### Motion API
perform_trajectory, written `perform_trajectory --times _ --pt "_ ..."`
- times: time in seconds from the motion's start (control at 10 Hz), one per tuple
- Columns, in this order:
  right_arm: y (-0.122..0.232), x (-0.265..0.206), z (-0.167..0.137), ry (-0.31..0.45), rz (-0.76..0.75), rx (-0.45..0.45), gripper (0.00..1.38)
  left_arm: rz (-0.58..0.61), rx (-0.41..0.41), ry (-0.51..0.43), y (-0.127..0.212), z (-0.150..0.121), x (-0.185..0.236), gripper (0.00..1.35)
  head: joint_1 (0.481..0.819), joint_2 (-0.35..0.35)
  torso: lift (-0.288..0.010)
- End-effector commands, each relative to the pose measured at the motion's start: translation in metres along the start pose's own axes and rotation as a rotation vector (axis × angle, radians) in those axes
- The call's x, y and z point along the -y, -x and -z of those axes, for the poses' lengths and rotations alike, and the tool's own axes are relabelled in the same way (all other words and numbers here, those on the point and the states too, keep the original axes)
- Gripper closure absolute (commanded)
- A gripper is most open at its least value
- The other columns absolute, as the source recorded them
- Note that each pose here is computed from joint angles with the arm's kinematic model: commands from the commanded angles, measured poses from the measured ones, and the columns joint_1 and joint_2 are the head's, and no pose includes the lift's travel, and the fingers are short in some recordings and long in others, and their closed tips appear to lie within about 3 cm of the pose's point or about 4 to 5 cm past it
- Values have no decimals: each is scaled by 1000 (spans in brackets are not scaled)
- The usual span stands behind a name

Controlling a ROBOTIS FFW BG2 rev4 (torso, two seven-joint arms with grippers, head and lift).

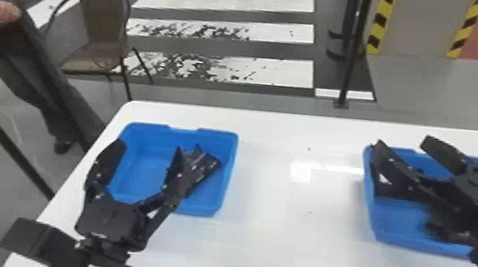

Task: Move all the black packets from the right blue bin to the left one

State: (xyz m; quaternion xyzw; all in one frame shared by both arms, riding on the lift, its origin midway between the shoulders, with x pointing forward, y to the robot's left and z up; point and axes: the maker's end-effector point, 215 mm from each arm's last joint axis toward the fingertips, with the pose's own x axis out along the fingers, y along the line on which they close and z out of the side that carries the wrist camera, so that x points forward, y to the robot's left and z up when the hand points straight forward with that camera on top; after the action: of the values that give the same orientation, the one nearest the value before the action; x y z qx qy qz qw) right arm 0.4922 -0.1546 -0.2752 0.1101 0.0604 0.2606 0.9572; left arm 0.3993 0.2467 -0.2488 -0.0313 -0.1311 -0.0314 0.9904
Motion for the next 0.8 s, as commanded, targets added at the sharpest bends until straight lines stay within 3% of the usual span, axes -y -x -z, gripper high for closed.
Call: perform_trajectory --times 0.0,0.4,0.7 --pt "39 28 -7 60 141 -20 87 8 -60 7 1 8 -1 111 695 116 -140" --pt "102 125 15 88 423 -76 87 5 -54 -12 6 4 -6 117 695 -19 -140" --pt "123 157 45 73 524 -171 88 18 -46 -32 5 1 -2 117 695 -105 -140"
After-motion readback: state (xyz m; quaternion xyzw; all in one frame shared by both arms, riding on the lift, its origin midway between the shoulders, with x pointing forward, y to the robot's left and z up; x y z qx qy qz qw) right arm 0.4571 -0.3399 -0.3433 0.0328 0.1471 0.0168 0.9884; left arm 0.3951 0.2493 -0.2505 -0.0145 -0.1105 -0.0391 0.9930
